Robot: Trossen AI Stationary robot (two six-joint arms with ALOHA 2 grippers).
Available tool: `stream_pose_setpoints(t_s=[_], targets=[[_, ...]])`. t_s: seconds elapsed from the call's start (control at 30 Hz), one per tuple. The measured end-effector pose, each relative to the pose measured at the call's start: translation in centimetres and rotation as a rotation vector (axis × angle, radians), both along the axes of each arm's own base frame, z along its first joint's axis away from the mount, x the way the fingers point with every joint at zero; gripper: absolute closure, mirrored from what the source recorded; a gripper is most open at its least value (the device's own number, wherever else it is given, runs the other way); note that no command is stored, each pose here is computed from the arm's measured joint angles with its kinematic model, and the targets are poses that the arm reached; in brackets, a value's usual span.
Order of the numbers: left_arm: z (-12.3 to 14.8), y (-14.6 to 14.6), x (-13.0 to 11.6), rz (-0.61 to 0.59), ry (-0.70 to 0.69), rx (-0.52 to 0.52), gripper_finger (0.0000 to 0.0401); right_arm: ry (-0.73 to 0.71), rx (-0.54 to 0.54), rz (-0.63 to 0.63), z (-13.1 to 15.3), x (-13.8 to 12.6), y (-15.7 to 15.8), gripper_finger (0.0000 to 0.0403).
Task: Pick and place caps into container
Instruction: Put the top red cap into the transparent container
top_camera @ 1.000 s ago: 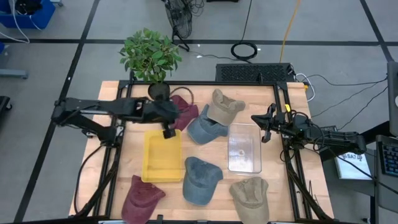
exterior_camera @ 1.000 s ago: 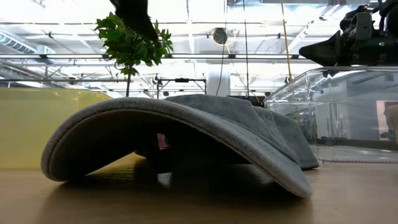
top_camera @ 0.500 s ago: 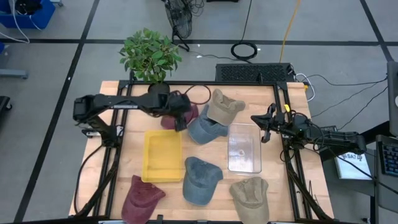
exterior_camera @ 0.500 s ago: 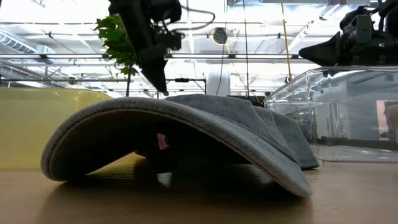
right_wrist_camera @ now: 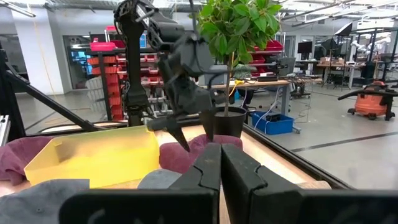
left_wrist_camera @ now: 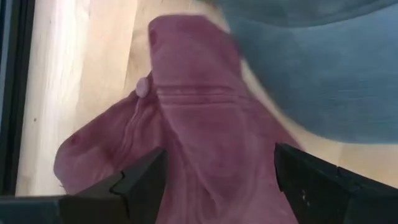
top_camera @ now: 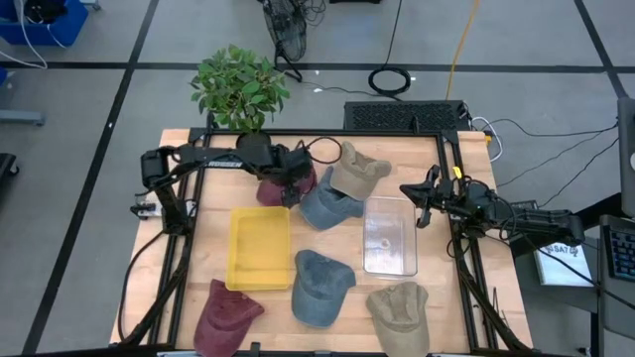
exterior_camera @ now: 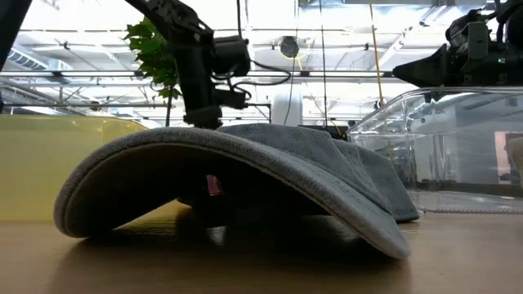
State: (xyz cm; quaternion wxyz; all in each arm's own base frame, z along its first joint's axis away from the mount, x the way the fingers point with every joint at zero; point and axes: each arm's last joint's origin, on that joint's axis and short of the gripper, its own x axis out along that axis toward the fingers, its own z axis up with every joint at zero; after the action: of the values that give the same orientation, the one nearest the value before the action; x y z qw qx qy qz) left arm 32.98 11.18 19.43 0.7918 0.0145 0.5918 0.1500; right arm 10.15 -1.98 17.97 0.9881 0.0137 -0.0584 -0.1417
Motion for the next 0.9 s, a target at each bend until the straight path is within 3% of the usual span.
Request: stream_pose_setpoints(t_s=[0.5, 0.63, 0.8, 0.9], targets=[[-3.0, 2.4, -0.1, 0.055, 0.061, -0.069, 0.0130, -0.001, 0.000, 0.000, 0.0, 0.0, 0.0, 0.0403], [-3.0, 2.3, 0.0, 0.027, 0.065, -0.058, 0.0209, -0.001, 0.000, 0.000, 0.0, 0.0, 0.0, 0.0403], [-2.9, 2.5, 0.0, 0.033, 0.073, -0.019, 0.0368, -0.002, 0.000, 0.000, 0.0, 0.0, 0.0, 0.0403], [-2.6, 2.6, 0.0, 0.041, 0.067, 0.021, 0.0385, -0.002, 0.000, 0.000, 0.0, 0.0, 0.0, 0.0403]])
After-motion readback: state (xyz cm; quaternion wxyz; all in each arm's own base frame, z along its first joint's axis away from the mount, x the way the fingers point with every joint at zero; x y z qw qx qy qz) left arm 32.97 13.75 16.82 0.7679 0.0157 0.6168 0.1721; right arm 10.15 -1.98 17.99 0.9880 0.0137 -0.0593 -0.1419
